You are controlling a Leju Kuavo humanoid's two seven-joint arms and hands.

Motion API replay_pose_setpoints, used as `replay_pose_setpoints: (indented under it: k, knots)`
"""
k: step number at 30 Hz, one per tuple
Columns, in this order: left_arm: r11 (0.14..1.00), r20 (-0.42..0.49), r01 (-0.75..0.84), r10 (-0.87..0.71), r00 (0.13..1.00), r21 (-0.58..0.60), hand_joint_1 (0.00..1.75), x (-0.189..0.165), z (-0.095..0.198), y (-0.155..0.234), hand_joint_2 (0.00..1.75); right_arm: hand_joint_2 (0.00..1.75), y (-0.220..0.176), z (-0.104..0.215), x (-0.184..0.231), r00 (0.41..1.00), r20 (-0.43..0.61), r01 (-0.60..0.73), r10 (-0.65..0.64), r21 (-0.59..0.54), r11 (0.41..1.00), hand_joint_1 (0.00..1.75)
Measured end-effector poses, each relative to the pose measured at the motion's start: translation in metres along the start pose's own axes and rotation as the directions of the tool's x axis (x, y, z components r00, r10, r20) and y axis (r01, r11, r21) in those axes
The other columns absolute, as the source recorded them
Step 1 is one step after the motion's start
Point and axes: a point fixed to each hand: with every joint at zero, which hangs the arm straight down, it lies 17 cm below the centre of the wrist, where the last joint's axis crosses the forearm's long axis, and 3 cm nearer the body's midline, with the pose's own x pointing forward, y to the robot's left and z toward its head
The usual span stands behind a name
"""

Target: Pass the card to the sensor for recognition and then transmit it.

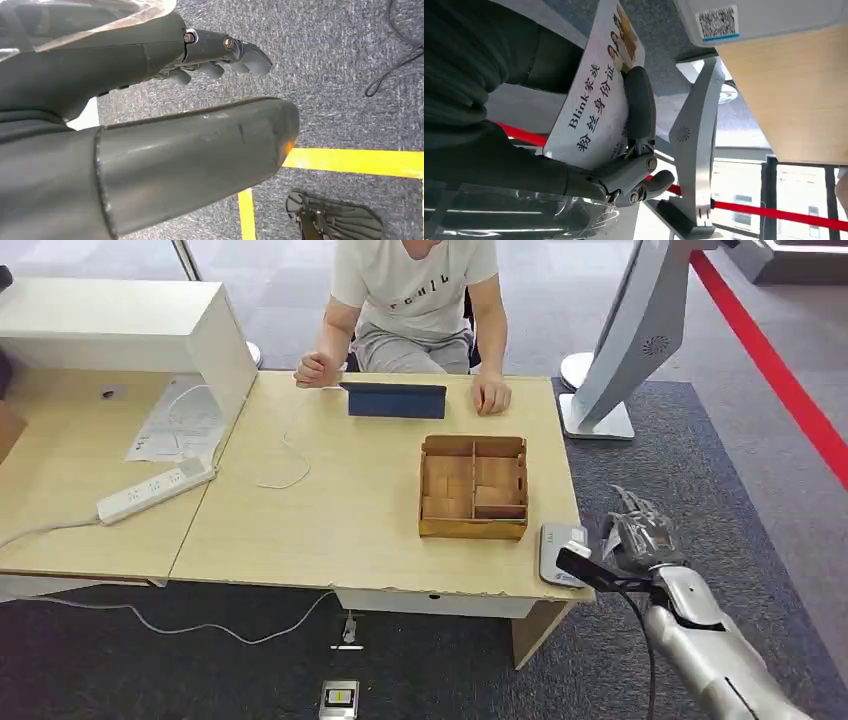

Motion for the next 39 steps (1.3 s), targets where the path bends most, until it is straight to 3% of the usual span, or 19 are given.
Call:
replay_pose_setpoints:
  k: [8, 21, 39]
  knots:
    - [1.000, -0.005, -0.001, 0.001, 1.000, 0.000, 0.00, 0.000, 0.000, 0.000, 0.00, 1.75, -0.017, -0.007, 0.016, 0.999, 0.042, 0.019, -0.017, -0.058, 0.998, 1.75]
    - [1.000, 0.007, 0.007, -0.007, 1.000, 0.001, 0.00, 0.001, 0.000, 0.000, 0.00, 1.75, 0.025, 0.015, 0.041, 0.995, 0.063, 0.079, -0.077, -0.023, 0.997, 1.75]
    - [1.000, 0.006, 0.008, -0.008, 1.000, 0.004, 0.00, 0.001, 0.000, 0.003, 0.00, 1.75, 0.017, 0.013, 0.034, 0.991, 0.055, 0.126, -0.124, -0.037, 0.991, 1.75]
